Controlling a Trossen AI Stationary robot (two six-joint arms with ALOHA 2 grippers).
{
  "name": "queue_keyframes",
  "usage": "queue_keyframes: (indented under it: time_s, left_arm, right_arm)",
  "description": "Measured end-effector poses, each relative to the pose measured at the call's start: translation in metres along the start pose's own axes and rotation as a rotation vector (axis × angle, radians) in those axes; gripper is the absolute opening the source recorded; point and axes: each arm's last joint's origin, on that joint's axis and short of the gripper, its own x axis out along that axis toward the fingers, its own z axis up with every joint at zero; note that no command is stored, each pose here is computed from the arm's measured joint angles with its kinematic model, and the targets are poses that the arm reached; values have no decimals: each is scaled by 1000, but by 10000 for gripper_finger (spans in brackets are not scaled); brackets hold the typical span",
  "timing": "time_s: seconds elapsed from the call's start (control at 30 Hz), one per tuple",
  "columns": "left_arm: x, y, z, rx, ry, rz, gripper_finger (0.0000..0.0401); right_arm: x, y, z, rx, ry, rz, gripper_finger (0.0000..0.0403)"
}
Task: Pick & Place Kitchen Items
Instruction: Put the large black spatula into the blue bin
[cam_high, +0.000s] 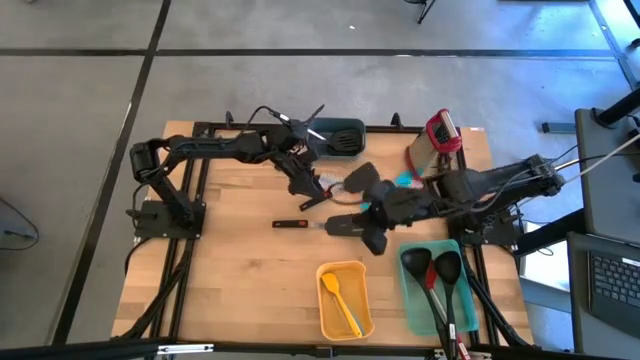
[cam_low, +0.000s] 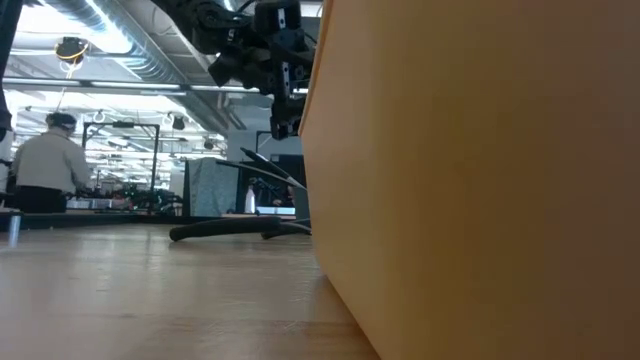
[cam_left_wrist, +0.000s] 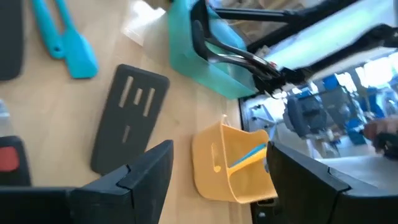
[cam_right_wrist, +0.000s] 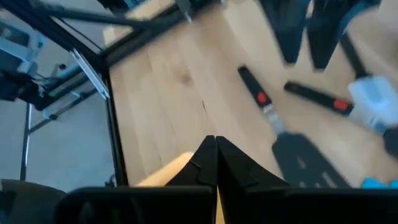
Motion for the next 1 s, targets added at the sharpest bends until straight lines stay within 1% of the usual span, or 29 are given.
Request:
queue_keyframes:
  time_s: [0.07, 0.13, 0.27, 0.4, 0.53, 0.63, 0.73, 0.8, 1.0]
  left_arm:
    - [2, 0, 0, -6, -13, 33, 253]
    - [4, -1, 0, -4, -28, 69, 253]
    - [7, -2, 1, -27, -78, 145, 253]
    - [8, -5, 8, -28, -161, 169, 253]
    - [8, -9, 15, -53, -247, 162, 253]
    - [8, -11, 17, -80, -279, 168, 253]
    - [9, -10, 17, -103, -295, 190, 253]
    - [10, -10, 15, -126, -291, 212, 253]
    - [10, 2, -2, -231, -198, 400, 253]
  right_arm:
    - [9, 0, -8, 10, 15, 11, 0]
    - [13, -2, -14, 30, 3, 51, 0]
    - [1, -19, -30, 71, -50, 118, 0]
    - [-4, -36, -53, 115, -73, 172, 0]
    - [-14, -49, -63, 142, -86, 246, 0]
    - [-27, -57, -66, 109, -87, 248, 0]
    - [-41, -67, -67, 61, -90, 226, 0]
    - [-48, -75, -70, 25, -77, 191, 0]
    - [-61, -93, -73, -85, -61, 117, 0]
